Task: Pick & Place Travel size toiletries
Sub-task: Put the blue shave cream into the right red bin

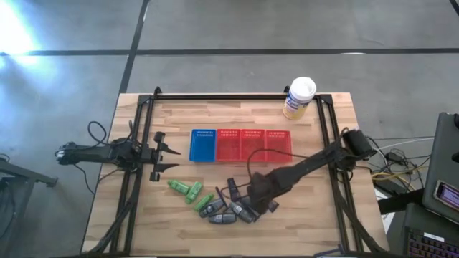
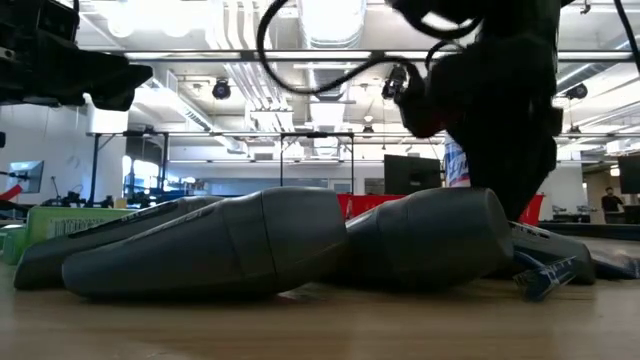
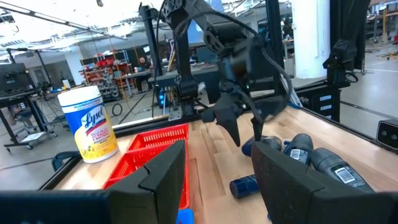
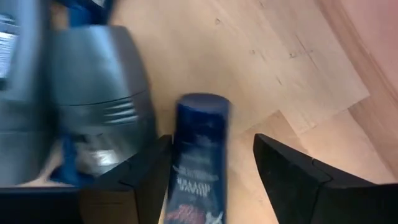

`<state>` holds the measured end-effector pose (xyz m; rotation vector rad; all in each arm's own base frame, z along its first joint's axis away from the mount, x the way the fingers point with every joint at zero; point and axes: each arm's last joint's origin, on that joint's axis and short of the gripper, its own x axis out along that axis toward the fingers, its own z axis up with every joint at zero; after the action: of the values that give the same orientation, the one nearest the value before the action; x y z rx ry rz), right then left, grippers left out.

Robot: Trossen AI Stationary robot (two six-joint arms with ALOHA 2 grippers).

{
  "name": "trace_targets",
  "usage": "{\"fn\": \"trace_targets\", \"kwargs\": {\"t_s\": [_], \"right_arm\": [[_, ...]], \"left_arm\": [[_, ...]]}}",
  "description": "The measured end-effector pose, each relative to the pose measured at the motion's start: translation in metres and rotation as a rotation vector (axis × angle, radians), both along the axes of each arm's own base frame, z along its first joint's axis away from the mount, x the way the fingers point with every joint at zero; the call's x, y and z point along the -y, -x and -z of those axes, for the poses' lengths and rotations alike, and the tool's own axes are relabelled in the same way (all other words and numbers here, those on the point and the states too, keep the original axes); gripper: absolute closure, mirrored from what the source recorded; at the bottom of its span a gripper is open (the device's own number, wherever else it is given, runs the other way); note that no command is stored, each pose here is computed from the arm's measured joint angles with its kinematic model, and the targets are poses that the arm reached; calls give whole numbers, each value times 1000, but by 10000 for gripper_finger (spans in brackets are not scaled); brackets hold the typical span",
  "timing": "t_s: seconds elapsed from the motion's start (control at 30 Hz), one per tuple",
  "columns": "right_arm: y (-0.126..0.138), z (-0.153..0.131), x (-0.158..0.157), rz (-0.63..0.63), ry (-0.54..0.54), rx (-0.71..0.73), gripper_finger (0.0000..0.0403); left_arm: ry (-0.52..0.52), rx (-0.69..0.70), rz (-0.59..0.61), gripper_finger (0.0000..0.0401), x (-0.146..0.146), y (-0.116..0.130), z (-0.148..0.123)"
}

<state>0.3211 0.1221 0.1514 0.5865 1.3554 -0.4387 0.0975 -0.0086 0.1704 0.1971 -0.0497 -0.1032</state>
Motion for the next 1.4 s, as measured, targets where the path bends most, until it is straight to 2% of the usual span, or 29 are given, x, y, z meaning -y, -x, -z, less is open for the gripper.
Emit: {"fn": "trace_targets", "kwargs": {"t_s": [0.3, 0.4, 0.53, 0.6, 0.8, 0.9, 1.1, 1.17, 1.27, 1.4], "right_arm": [[-6, 12, -3, -1, 23, -43, 181], [-2, 11, -1, 40, 16, -40, 208], [12, 8, 5, 103, 14, -59, 266], [18, 3, 7, 141, 10, -38, 288], [39, -37, 20, 321, -2, 88, 288], [54, -69, 36, 461, 35, 185, 288], [79, -123, 92, 713, 221, 380, 288], [84, -128, 117, 771, 257, 387, 288], [88, -122, 151, 796, 286, 321, 287], [82, -104, 182, 739, 188, 265, 274]], "left_arm": [[0, 0, 0, 211, 0, 0, 0], [0, 0, 0, 211, 0, 0, 0], [0, 0, -1, 211, 0, 0, 0], [0, 0, 0, 211, 0, 0, 0], [0, 0, 0, 211, 0, 0, 0], [0, 0, 0, 211, 0, 0, 0], [0, 0, 0, 211, 0, 0, 0], [0, 0, 0, 211, 0, 0, 0], [-9, 1, -2, 211, 0, 0, 0], [-9, 2, -27, 211, -1, 0, 0]]}}
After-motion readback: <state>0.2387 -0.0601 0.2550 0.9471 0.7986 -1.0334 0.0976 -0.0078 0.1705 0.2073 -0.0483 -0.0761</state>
